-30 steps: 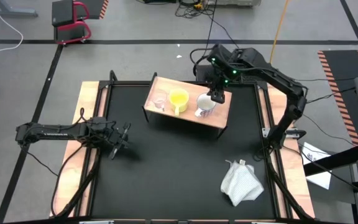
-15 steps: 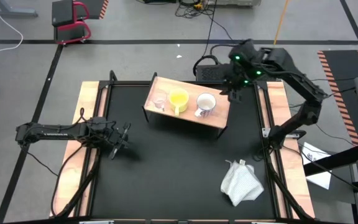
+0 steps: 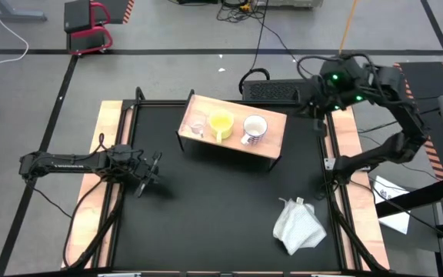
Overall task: Stack small to large cups/mugs on shelf
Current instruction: Return to Home Position
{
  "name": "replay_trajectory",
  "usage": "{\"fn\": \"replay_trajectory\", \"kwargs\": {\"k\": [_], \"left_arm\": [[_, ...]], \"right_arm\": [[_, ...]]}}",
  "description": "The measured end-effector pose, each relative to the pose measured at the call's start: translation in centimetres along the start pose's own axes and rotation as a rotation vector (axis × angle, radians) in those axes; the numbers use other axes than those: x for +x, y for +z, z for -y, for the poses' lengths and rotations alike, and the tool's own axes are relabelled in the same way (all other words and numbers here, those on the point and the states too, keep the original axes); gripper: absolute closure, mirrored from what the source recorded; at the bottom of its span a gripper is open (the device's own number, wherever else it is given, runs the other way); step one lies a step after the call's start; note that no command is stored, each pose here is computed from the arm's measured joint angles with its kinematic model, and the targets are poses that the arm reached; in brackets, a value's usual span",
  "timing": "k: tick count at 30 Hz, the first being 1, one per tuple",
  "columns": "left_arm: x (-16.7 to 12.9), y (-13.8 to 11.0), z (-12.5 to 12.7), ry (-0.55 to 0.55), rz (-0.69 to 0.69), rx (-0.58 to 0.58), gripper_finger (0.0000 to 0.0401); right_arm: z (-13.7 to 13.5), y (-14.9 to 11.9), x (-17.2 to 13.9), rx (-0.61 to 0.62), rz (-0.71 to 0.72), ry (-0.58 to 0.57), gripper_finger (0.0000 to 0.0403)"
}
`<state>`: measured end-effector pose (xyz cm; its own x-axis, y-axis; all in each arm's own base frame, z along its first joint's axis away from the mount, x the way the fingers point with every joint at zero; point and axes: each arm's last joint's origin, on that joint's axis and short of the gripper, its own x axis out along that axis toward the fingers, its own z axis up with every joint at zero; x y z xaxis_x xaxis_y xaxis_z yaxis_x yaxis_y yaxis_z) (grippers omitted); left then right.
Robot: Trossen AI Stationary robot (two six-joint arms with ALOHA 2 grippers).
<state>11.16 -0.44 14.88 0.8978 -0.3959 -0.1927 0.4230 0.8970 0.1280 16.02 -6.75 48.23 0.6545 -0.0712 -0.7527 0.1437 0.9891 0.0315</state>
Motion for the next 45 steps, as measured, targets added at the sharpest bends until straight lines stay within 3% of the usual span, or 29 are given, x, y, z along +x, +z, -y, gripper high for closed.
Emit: {"fn": "replay_trajectory", "kwargs": {"k": [9, 17, 24, 45], "left_arm": [[0.0, 0.0, 0.0, 0.000, 0.000, 0.000, 0.0368], [0.0, 0.0, 0.0, 0.000, 0.000, 0.000, 0.0368], [0.0, 0.0, 0.0, -0.001, 0.000, -0.002, 0.0368], [0.0, 0.0, 0.0, 0.000, 0.000, -0.008, 0.0368]], "right_arm": [[-1.3, -4.8, 0.7, 0.022, 0.024, 0.041, 0.0402], [-2.1, -9.6, 1.9, -0.006, 0.192, 0.081, 0.0403], [-2.7, -13.7, 3.5, 0.016, 0.222, 0.117, 0.0403], [-3.7, -20.1, 9.6, -0.016, 0.556, 0.250, 0.0403]]}}
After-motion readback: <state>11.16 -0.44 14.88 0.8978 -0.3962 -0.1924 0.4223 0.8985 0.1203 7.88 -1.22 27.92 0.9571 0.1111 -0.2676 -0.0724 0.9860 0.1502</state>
